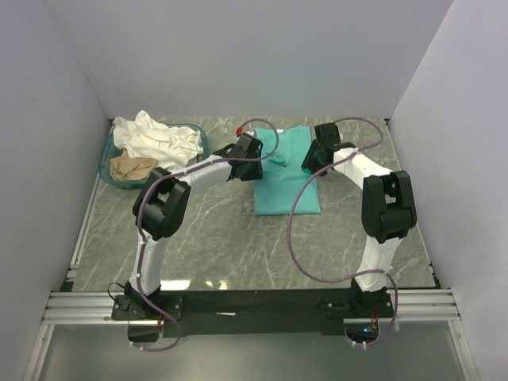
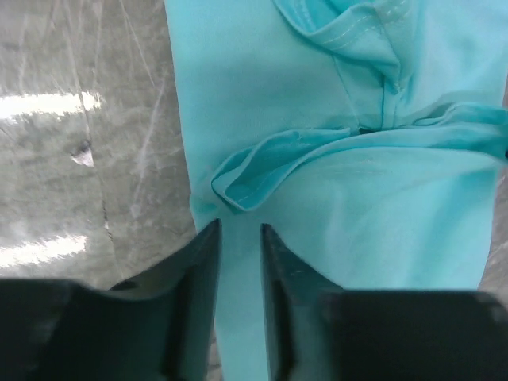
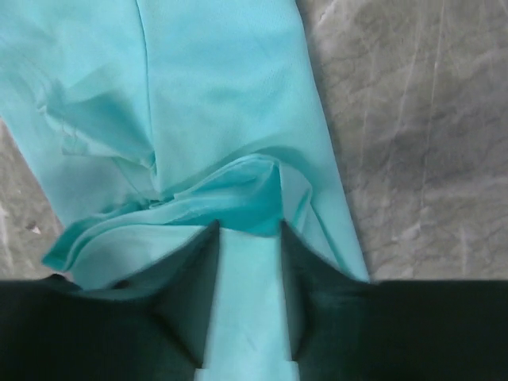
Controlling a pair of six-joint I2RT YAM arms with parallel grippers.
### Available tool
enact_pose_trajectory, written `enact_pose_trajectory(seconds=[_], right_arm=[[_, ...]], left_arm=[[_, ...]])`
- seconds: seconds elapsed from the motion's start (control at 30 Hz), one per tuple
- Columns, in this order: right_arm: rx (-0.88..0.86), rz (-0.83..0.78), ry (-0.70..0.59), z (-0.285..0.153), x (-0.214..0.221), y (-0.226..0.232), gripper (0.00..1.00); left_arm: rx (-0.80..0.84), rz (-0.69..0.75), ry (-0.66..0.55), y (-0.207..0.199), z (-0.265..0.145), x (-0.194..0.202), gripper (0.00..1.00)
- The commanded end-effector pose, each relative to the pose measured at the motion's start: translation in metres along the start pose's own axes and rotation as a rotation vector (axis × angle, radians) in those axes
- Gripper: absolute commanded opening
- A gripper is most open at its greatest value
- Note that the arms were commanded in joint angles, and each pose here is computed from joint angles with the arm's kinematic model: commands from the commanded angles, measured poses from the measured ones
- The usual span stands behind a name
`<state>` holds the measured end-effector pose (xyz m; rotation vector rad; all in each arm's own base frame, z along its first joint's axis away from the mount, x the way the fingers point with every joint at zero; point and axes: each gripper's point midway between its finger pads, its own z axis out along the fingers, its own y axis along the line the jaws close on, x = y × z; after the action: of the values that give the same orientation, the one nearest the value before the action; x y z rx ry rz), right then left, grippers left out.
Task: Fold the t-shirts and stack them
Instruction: Fold the tshirt
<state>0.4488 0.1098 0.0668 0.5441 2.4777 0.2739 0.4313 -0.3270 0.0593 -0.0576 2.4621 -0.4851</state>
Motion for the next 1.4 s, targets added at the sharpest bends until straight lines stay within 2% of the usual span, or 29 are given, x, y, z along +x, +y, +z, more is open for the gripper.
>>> enact_pose_trajectory(seconds=[0.0,0.03,0.07,0.1,0.13,0.17,0.2,0.23,0.3,0.37,0.4,0.57,0.7,0.93,1.17,1.37], right_arm=[[-0.014,0.009,-0.044,-0.004,-0.025,0.009,0.47],[-0.016,0.01,-0.054,-0.007,-0.031,0.011,0.6],[-0.018,0.009,-0.054,-0.01,-0.033,0.012,0.67],[-0.025,0.008,-0.062,-0.018,-0.035,0.014,0.7],[-0.035,0.007,-0.076,-0.025,-0.039,0.016,0.73],[-0.04,0.008,-0.085,-0.031,-0.04,0.017,0.75],[-0.064,0.01,-0.12,-0.048,-0.048,0.021,0.81],[-0.057,0.013,-0.122,-0.053,-0.044,0.016,0.83],[-0.073,0.017,-0.152,-0.075,-0.041,0.013,0.84],[-0.093,0.028,-0.198,-0.102,-0.042,0.01,0.84],[-0.078,0.029,-0.183,-0.102,-0.029,0.0,0.85],[-0.133,0.047,-0.211,-0.139,-0.001,-0.015,0.85],[-0.134,0.054,-0.169,-0.14,0.04,-0.038,0.84],[-0.104,0.038,-0.149,-0.14,0.076,-0.066,0.84],[-0.062,0.058,-0.11,-0.121,0.102,-0.085,0.84],[-0.055,0.07,-0.086,-0.112,0.116,-0.092,0.83]], left_arm=[[0.075,-0.009,-0.064,-0.022,-0.01,-0.035,0.38],[0.09,-0.008,-0.066,-0.027,-0.014,-0.038,0.53],[0.099,-0.005,-0.069,-0.029,-0.016,-0.039,0.65],[0.119,-0.004,-0.086,-0.035,-0.026,-0.046,0.77],[0.138,-0.005,-0.082,-0.037,-0.03,-0.045,0.99],[0.149,-0.011,-0.098,-0.039,-0.035,-0.05,0.99],[0.185,-0.014,-0.114,-0.047,-0.05,-0.056,0.99],[0.191,-0.015,-0.102,-0.046,-0.053,-0.049,0.99],[0.238,-0.028,-0.133,-0.055,-0.076,-0.055,1.0],[0.222,-0.033,-0.125,-0.052,-0.085,-0.04,1.0],[0.238,-0.035,-0.147,-0.056,-0.101,-0.043,0.99],[0.245,-0.028,-0.156,-0.058,-0.14,-0.004,1.0],[0.216,-0.023,-0.116,-0.048,-0.149,0.041,0.99],[0.256,-0.055,-0.058,-0.039,-0.153,0.096,0.99],[0.22,-0.065,-0.014,-0.025,-0.129,0.12,0.8],[0.127,-0.06,-0.038,-0.014,-0.107,0.117,0.62]])
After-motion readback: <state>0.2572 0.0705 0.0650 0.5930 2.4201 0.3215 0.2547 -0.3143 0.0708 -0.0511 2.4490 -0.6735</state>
